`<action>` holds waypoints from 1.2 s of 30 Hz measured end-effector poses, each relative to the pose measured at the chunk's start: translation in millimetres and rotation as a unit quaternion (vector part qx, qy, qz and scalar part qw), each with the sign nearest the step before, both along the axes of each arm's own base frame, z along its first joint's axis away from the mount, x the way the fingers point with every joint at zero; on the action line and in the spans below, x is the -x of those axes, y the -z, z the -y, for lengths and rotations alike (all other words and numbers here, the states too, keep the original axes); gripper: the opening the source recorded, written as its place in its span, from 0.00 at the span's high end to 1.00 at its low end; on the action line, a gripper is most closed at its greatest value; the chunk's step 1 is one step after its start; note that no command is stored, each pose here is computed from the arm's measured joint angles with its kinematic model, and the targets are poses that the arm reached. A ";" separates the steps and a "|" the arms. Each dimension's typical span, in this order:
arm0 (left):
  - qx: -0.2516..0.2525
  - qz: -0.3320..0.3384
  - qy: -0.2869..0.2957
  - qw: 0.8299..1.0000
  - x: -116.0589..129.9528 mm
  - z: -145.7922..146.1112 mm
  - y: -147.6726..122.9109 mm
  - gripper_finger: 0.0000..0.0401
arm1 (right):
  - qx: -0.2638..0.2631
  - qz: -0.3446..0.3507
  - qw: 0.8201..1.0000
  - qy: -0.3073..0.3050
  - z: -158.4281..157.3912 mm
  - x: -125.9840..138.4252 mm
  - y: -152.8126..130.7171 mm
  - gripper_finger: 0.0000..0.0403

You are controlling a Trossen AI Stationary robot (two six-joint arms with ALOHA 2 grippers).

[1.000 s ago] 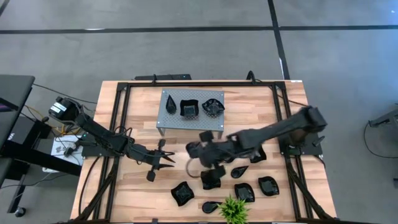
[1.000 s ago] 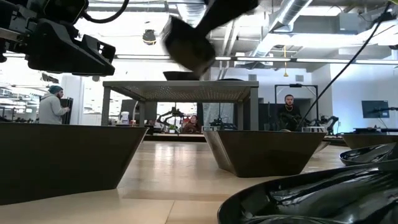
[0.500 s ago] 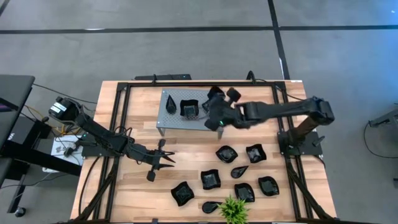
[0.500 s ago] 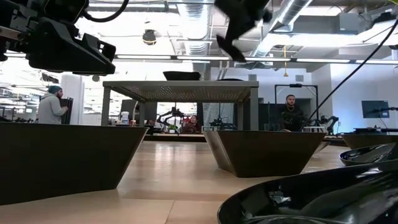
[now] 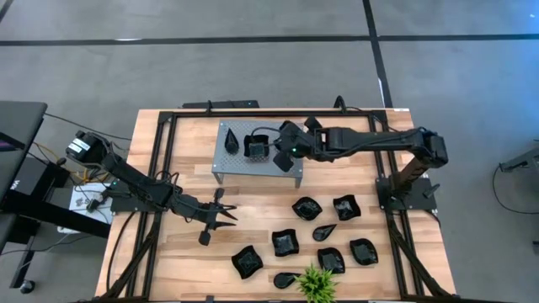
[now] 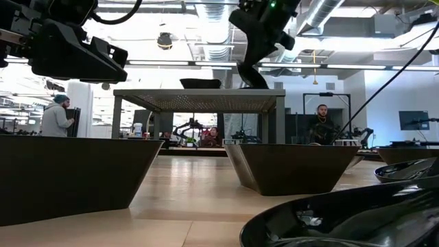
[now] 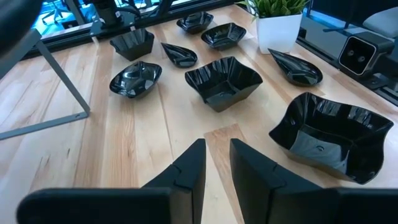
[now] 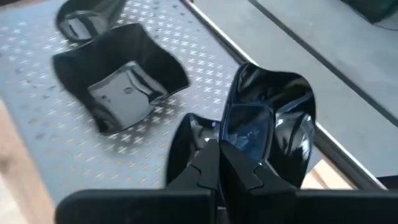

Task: Pick & Place Mini shaped plates
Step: Stack the black leaf-shaped plate on top of the black leaf-shaped plate on the shelf

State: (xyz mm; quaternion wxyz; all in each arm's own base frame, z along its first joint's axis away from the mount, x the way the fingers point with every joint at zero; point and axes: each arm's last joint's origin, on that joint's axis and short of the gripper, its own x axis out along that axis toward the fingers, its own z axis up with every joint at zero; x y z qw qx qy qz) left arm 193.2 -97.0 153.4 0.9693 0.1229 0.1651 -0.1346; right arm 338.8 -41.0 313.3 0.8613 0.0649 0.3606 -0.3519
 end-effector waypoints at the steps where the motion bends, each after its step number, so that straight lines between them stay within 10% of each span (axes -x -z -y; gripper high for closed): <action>1: 0.000 0.000 0.000 1.000 0.0 -0.1 0.0 0.81 | -0.001 -0.001 1.000 -0.002 -2.1 0.1 -0.2 1.00; 36: 0.000 0.000 -0.012 1.000 -2.3 -4.8 0.0 0.81 | -0.020 -0.046 0.999 0.011 -7.7 -4.7 9.4 0.83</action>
